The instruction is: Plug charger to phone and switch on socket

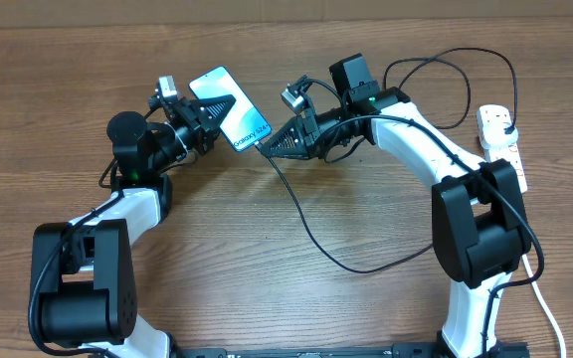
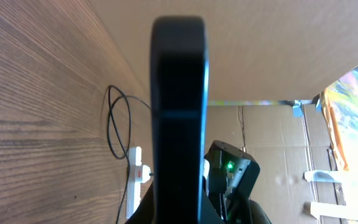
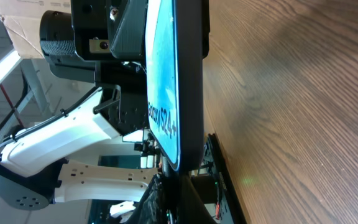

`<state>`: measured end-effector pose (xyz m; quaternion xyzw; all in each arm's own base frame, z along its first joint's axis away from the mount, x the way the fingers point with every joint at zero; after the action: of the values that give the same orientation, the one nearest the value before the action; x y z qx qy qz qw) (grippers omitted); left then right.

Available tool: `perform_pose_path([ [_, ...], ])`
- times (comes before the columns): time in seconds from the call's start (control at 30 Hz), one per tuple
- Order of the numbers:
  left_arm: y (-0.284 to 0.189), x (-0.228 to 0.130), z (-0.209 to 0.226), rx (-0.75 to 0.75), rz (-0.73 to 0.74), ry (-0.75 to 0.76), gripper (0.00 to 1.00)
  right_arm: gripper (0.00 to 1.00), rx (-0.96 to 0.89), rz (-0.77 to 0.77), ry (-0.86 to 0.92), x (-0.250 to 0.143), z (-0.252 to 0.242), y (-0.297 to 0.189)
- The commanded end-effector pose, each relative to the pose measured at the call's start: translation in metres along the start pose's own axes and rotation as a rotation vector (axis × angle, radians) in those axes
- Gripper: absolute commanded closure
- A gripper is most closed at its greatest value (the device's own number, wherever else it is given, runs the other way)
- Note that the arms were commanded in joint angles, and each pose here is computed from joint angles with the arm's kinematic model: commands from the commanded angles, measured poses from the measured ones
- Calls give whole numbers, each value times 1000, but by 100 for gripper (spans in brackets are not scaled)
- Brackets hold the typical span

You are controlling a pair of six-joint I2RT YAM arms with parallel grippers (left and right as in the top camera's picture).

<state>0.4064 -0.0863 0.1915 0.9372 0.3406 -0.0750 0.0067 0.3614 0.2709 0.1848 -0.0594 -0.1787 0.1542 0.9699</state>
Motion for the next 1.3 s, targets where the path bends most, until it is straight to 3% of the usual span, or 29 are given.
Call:
perform_pose_path([
  [0.0,3,-19,-14,-19,137,72,96,96,-63,-35,-24,12,8,-4],
  [0.37,7,-35,-11,-16,230,155,96,96,-84,-56,-2,18,6,-5],
  [1.27,18,-52,7,50,290,115,96,96,-105,-87,-33,28,6,-5],
])
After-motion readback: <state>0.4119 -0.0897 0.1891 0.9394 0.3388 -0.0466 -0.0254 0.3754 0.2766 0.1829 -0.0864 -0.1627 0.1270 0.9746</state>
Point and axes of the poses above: each gripper's point midway between its finger pads, its own y axis out along the fingers, its own z axis along the line the jaws close on, x = y × z, the point moved 5 cm from there along -y, back along the fingers, and after that the axes turned 12 degrees about -y, right-handed, at the moved point
